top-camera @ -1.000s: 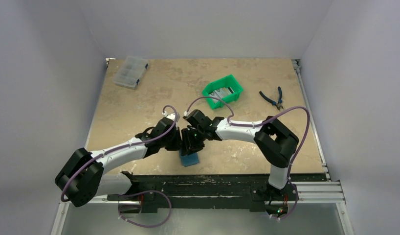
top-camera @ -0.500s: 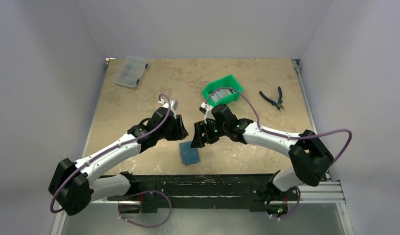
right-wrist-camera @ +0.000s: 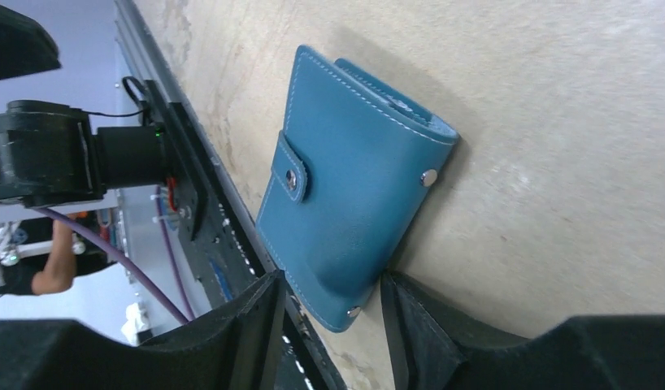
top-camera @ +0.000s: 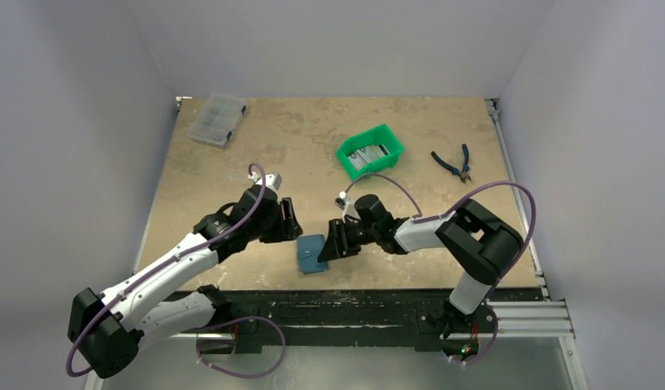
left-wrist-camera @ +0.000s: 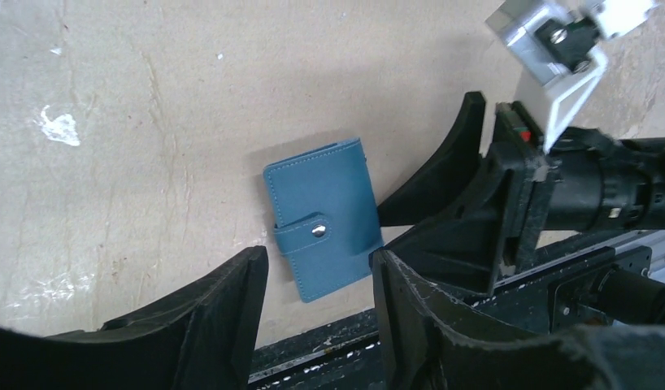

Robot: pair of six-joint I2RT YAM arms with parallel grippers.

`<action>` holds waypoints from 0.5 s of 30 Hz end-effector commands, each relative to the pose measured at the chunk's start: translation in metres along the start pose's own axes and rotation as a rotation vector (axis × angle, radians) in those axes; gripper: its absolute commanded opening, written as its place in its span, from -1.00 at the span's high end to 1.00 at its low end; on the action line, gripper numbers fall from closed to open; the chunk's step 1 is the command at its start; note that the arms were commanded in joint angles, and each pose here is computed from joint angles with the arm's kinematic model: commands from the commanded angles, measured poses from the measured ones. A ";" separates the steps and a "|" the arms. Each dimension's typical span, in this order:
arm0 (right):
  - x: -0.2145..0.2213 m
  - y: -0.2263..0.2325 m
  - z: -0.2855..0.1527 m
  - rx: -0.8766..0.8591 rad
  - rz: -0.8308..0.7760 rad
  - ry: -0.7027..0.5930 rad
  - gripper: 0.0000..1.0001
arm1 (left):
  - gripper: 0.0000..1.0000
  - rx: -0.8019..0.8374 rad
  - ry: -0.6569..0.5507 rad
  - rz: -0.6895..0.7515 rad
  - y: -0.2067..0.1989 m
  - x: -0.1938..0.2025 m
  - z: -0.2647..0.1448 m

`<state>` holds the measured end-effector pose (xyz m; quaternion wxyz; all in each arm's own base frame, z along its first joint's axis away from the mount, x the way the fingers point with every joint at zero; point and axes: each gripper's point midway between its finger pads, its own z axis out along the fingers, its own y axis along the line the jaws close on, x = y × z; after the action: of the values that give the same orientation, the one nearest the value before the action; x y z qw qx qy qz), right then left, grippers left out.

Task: Put the credit cards into the card holder
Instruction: Move the card holder to the corner of the board.

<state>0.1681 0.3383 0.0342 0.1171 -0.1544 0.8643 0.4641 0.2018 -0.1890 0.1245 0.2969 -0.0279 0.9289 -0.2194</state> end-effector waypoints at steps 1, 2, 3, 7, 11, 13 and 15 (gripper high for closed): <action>-0.009 0.023 0.015 -0.091 -0.021 -0.023 -0.08 | -0.08 -0.011 -0.109 0.018 -0.011 -0.036 -0.024; -0.010 0.022 0.019 -0.080 -0.019 -0.021 -0.07 | -0.08 -0.020 -0.117 0.030 -0.011 -0.040 -0.026; -0.011 0.020 0.023 -0.071 -0.014 -0.020 -0.04 | -0.08 -0.028 -0.126 0.039 -0.011 -0.045 -0.029; -0.010 0.024 0.035 -0.064 -0.010 -0.005 0.13 | -0.09 -0.034 -0.153 0.056 -0.013 -0.054 -0.037; -0.011 0.023 0.030 -0.016 -0.024 -0.014 0.09 | -0.09 -0.045 -0.140 0.051 -0.008 -0.047 -0.032; -0.016 0.022 0.019 0.008 -0.032 -0.043 -0.05 | -0.14 -0.068 -0.103 0.042 0.003 -0.032 -0.020; -0.024 0.020 0.001 0.035 -0.039 -0.082 -0.18 | -0.20 -0.097 -0.055 0.027 0.015 -0.013 -0.004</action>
<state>0.1647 0.3719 0.0350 0.1110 -0.1601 0.8585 0.4743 0.2201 -0.1785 0.1664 0.3525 -0.0337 0.9146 -0.1953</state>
